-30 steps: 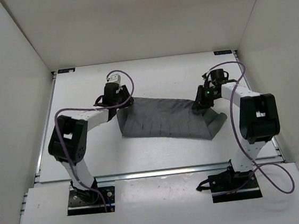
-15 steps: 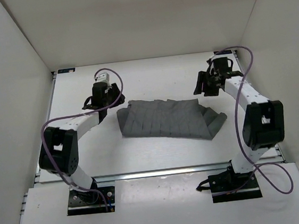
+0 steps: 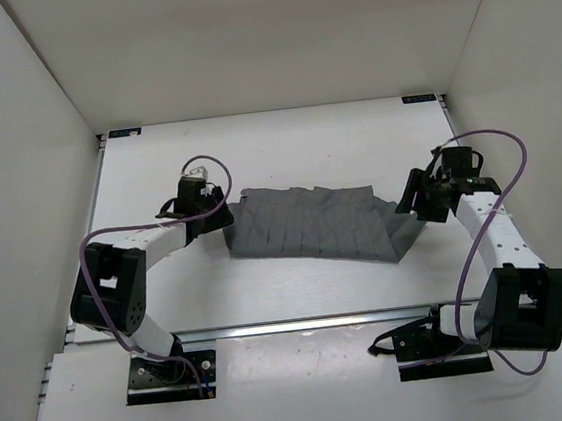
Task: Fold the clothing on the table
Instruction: Fold the skirt
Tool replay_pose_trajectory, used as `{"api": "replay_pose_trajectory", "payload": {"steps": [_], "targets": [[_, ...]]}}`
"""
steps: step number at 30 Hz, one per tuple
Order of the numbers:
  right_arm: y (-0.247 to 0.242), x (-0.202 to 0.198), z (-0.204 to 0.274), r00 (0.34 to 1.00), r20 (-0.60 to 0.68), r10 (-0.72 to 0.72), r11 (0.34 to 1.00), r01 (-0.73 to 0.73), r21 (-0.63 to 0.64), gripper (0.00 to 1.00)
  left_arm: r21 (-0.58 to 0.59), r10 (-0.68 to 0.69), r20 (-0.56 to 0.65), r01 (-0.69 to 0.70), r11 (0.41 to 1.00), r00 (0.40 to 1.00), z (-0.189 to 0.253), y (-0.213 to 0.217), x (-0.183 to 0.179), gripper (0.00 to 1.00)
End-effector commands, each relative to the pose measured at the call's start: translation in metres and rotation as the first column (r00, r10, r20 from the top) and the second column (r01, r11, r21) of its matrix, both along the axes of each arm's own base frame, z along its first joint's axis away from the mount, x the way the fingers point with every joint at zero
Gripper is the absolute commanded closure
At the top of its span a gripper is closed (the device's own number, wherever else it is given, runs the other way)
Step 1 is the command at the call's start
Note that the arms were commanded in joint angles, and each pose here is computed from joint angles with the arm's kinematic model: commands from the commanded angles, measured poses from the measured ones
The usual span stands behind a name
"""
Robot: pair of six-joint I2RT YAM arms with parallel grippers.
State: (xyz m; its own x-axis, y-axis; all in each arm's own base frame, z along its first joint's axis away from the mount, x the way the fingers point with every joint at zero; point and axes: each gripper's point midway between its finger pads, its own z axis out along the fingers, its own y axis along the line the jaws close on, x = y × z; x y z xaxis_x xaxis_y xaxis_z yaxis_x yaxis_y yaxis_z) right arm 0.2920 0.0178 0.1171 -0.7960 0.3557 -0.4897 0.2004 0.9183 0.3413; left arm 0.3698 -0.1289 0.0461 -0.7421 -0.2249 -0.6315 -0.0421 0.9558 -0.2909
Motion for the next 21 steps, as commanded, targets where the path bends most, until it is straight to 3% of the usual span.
{"api": "replay_pose_trajectory", "payload": {"steps": [1, 4, 7, 13, 21], "targets": [[0.002, -0.015, -0.008, 0.999, -0.042, 0.016, 1.0, -0.015, 0.01, 0.45, -0.022, -0.033, -0.024, 0.033, 0.999, 0.999, -0.007, -0.01, -0.007, 0.32], [0.006, -0.021, -0.017, 0.998, -0.064, 0.024, 0.999, -0.022, 0.031, 0.43, -0.003, -0.052, -0.076, 0.052, 0.999, 0.996, -0.018, -0.014, -0.009, 0.37], [0.005, -0.022, -0.018, 0.997, -0.071, 0.019, 0.999, -0.017, 0.035, 0.44, -0.007, -0.056, -0.11, 0.056, 0.998, 0.992, -0.03, -0.016, -0.011, 0.5], [0.0, -0.025, -0.023, 0.997, -0.075, 0.011, 0.999, -0.008, 0.034, 0.43, -0.023, -0.02, -0.105, 0.018, 1.0, 0.994, -0.036, -0.016, -0.009, 1.0], [-0.01, -0.032, -0.043, 0.986, -0.164, -0.005, 1.0, 0.007, 0.012, 0.48, -0.033, 0.033, -0.121, -0.037, 0.999, 0.992, -0.034, 0.002, -0.032, 1.0]]}}
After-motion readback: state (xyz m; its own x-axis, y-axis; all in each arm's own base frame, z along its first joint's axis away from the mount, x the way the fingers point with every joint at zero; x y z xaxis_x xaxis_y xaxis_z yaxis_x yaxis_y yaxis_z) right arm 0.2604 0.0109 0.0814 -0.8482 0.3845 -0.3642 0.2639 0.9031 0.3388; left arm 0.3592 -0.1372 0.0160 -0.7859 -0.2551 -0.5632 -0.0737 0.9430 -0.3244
